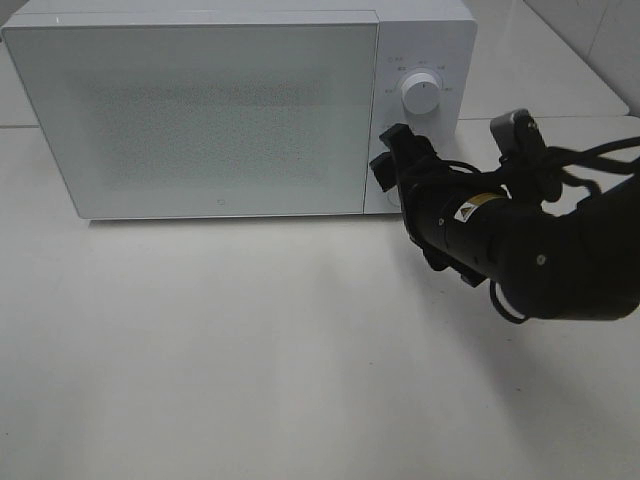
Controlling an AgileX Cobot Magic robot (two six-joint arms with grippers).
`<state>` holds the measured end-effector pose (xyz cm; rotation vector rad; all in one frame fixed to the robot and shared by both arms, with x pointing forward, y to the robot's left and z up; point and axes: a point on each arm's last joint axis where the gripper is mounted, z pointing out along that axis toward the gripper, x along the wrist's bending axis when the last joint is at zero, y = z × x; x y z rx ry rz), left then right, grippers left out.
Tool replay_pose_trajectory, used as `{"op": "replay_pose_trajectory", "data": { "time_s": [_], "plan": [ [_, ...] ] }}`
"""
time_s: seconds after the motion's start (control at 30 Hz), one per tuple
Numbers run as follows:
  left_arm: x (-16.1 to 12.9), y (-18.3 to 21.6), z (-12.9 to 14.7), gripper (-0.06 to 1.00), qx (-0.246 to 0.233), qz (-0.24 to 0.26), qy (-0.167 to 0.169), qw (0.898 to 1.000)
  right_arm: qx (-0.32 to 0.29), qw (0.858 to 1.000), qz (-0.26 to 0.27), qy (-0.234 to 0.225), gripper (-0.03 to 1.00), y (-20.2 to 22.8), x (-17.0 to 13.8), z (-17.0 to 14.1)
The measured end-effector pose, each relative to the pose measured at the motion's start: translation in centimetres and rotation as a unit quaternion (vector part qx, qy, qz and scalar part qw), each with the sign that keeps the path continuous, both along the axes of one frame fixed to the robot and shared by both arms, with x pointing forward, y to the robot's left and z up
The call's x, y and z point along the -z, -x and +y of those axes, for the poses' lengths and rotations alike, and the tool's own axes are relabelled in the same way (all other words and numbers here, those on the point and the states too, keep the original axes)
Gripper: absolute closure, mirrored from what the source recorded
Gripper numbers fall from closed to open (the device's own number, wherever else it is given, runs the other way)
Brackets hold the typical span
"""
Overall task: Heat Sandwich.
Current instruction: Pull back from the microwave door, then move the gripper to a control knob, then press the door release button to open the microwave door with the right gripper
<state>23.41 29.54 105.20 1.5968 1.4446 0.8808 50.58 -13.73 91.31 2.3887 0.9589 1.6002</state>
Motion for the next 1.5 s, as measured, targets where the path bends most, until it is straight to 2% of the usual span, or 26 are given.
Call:
{"op": "replay_pose_trajectory", "data": {
  "time_s": [0.07,0.1,0.2,0.23,0.27,0.33,0.37,0.4,0.5,0.53,0.57,0.63,0.67,0.7,0.77,0.8,0.83,0.97,1.1,1.5],
  "plan": [
    [0.0,0.0,0.0,-0.03,0.0,0.0,0.0,1.0,-0.017,1.0,0.005,0.017,0.2,0.1,-0.4,-0.2],
    [0.0,0.0,0.0,-0.03,0.0,0.0,0.0,1.0,-0.047,0.998,0.012,0.05,0.2,0.2,-1.2,-0.7],
    [0.0,0.0,0.0,-0.03,0.0,0.0,0.0,1.0,-0.092,0.991,0.022,0.096,0.2,0.4,-2.4,-1.6],
    [0.0,0.0,0.0,-0.03,0.0,0.0,0.0,1.0,-0.092,0.991,0.022,0.096,0.2,0.4,-2.4,-1.6],
    [0.0,0.0,0.0,-0.03,0.0,0.0,0.0,1.0,-0.123,0.983,0.037,0.128,0.2,0.7,-2.8,-2.2],
    [0.0,0.0,0.0,-0.03,0.0,0.0,0.0,1.0,-0.151,0.974,0.052,0.162,0.2,1.0,-3.1,-2.9],
    [0.0,0.0,0.0,-0.03,0.0,0.0,0.0,1.0,-0.181,0.961,0.072,0.195,0.2,1.4,-3.2,-3.5],
    [0.0,0.0,0.0,-0.03,0.0,0.0,0.0,1.0,-0.181,0.961,0.072,0.195,0.2,1.4,-3.2,-3.5],
    [0.0,0.0,0.0,-0.03,0.0,0.0,0.0,1.0,-0.229,0.937,0.099,0.246,0.2,1.8,-3.7,-4.1],
    [0.0,0.0,0.0,-0.03,0.0,0.0,0.0,1.0,-0.229,0.937,0.099,0.246,0.2,1.8,-3.7,-4.1],
    [0.0,0.0,0.0,-0.03,0.0,0.0,0.0,1.0,-0.26,0.917,0.117,0.279,0.2,2.0,-4.1,-4.3],
    [0.0,0.0,0.0,-0.03,0.0,0.0,0.0,1.0,-0.286,0.898,0.13,0.309,0.2,2.1,-4.6,-4.5],
    [0.0,0.0,0.0,-0.03,0.0,0.0,0.0,1.0,-0.308,0.877,0.142,0.34,0.2,2.2,-5.3,-4.7],
    [0.0,0.0,0.0,-0.03,0.0,0.0,0.0,1.0,-0.308,0.877,0.142,0.34,0.2,2.2,-5.3,-4.7],
    [0.0,0.0,0.0,-0.03,0.0,0.0,0.0,1.0,-0.33,0.852,0.159,0.374,0.2,2.5,-5.9,-5.1],
    [0.0,0.0,0.0,-0.03,0.0,0.0,0.0,1.0,-0.349,0.829,0.177,0.4,0.2,3.0,-6.3,-5.5],
    [0.0,0.0,0.0,-0.03,0.0,0.0,0.0,1.0,-0.349,0.829,0.177,0.4,0.2,3.0,-6.3,-5.5],
    [0.0,0.0,0.0,-0.03,0.0,0.0,0.0,1.0,-0.385,0.791,0.183,0.439,0.2,4.3,-8.1,-6.4],
    [0.0,0.0,0.0,-0.03,0.0,0.0,0.0,1.0,-0.391,0.784,0.174,0.45,0.2,5.7,-10.0,-7.1],
    [0.0,0.0,0.0,-0.03,0.0,0.0,0.0,1.0,-0.385,0.784,0.143,0.465,0.2,11.0,-15.0,-9.7]
  ]
}}
